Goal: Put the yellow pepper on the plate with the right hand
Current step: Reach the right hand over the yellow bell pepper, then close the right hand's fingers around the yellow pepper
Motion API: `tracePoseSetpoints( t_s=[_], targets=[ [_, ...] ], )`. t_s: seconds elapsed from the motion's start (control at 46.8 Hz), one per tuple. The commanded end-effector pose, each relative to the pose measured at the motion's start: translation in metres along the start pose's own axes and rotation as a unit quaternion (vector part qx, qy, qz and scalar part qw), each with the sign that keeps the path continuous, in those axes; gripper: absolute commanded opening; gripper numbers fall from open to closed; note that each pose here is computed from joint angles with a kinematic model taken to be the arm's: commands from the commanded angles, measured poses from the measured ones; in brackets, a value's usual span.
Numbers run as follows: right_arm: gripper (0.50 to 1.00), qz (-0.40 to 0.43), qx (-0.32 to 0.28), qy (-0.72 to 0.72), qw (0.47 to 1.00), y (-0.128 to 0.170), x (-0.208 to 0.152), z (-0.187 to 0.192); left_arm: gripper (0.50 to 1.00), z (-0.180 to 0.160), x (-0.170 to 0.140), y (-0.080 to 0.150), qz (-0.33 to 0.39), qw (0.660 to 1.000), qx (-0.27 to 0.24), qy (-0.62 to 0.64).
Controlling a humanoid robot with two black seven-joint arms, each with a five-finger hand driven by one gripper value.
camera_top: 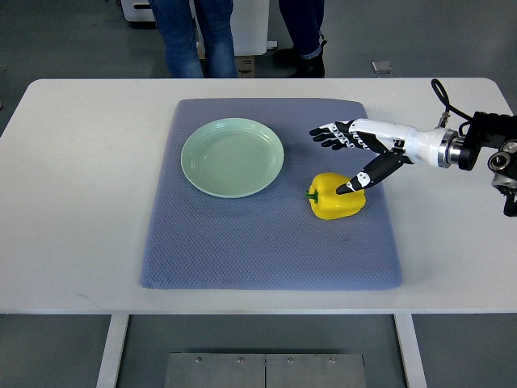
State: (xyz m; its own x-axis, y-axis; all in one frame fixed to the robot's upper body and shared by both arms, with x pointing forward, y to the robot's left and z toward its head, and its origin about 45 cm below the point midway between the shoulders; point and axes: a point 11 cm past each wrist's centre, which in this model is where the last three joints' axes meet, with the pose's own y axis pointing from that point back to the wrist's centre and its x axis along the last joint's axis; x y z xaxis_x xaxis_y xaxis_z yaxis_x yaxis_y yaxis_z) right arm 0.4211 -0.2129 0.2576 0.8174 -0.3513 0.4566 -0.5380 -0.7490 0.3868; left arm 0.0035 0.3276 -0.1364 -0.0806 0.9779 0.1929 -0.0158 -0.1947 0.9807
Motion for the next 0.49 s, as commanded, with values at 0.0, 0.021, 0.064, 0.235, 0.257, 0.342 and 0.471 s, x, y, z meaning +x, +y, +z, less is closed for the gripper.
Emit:
tracePoseSetpoints(
  t_s=[0.0,0.021,0.064,0.235,0.257,0.342,0.471],
  targets=[
    [0.912,-0.009,-0.007,0.007,1.000,-0.002,-0.004,0.002,1.000,0.000,0.000,0.000,0.000,1.000,0.000,0.000],
    [0.910,-0.011,-0.008,0.010,1.000,-0.003,-0.005,0.001,1.000,-0.001,0.000,0.000,0.000,1.000,0.000,0.000],
    [0.903,-0.017,-0.009,0.015,1.000,-0.007,-0.009,0.001,1.000,0.000,0.000,0.000,0.000,1.000,0.000,0.000],
    [0.899,-0.014,-0.025,0.035,0.999,-0.014,-0.016,0.008,1.000,0.000,0.000,0.000,0.000,1.000,0.000,0.000],
    [0.899,-0.014,-0.026,0.037,0.999,-0.014,-0.017,0.009,1.000,0.000,0.000,0.000,0.000,1.000,0.000,0.000],
    [0.897,-0.012,-0.029,0.042,0.999,-0.017,-0.020,0.011,1.000,0.000,0.000,0.000,0.000,1.000,0.000,0.000],
    [0.897,-0.017,-0.034,0.045,0.998,-0.018,-0.024,0.013,1.000,0.000,0.000,0.000,0.000,1.000,0.000,0.000]
  ],
)
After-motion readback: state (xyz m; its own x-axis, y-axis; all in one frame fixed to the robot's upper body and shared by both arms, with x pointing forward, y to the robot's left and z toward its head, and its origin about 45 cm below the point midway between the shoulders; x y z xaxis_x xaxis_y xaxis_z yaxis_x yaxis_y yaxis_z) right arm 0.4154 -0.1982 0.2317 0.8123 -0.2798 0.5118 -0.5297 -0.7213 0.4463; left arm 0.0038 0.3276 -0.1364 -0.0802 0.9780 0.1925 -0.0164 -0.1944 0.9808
